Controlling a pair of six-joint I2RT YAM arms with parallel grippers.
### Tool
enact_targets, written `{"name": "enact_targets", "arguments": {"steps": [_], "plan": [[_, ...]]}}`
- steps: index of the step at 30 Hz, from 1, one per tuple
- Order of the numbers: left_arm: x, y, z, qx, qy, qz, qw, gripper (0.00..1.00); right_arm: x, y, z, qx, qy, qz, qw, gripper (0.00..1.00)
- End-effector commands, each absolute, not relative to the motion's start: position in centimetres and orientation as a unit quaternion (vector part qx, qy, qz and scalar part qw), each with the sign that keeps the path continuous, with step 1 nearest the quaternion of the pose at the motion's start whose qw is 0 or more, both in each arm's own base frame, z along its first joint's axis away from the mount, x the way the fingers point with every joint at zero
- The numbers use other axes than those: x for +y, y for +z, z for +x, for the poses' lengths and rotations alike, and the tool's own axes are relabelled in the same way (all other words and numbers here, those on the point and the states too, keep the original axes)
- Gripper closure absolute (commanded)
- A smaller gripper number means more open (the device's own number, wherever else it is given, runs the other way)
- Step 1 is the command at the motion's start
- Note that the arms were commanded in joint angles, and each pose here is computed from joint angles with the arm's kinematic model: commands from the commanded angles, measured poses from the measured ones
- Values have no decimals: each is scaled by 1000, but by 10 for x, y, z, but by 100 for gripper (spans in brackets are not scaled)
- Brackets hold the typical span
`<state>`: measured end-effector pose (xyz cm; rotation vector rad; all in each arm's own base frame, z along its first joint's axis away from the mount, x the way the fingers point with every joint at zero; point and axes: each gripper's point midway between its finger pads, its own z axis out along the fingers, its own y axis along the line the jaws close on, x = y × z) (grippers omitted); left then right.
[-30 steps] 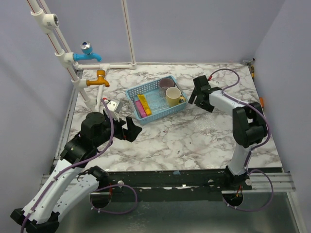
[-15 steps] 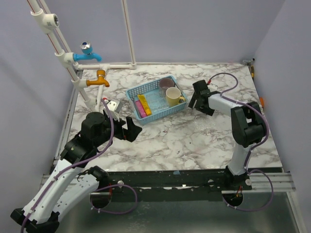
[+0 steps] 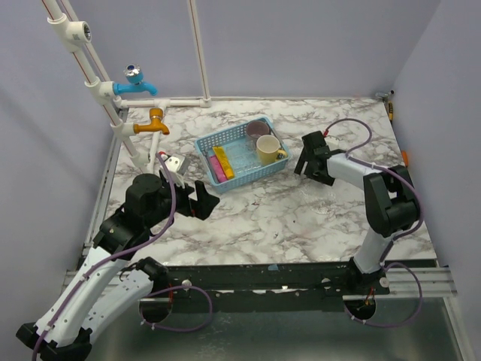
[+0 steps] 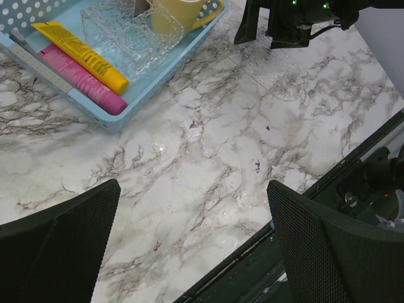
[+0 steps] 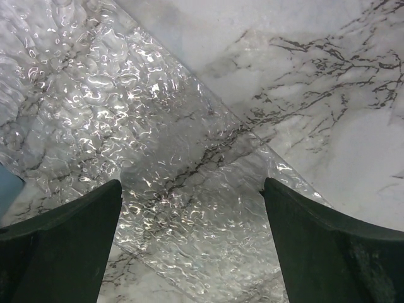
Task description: Prepare toiletry sets of a toothbrush and toothpaste on the tray
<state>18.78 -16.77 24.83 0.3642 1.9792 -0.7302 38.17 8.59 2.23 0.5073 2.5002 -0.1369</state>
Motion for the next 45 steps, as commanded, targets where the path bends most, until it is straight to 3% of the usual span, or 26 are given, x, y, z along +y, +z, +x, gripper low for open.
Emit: {"name": "enact_targets", "arguments": {"steps": [1, 13, 20, 30, 45], "plan": [[-163, 249, 190, 810, -289, 145, 489, 1, 62, -11, 323, 961, -106, 157, 200, 6], [-163, 250, 189, 809, -289, 145, 491, 1, 34, 6, 288, 949, -157, 183, 205, 5], [-162, 253, 188, 805, -293, 145, 496, 1, 43, 26, 281, 949, -113, 195, 221, 5], [-162, 254, 187, 803, -293, 145, 499, 1, 61, 69, 332, 936, -77, 202, 279, 5], [-160, 252, 189, 806, -286, 141, 499, 1, 59, 71, 428, 908, -76, 268, 314, 9]]}}
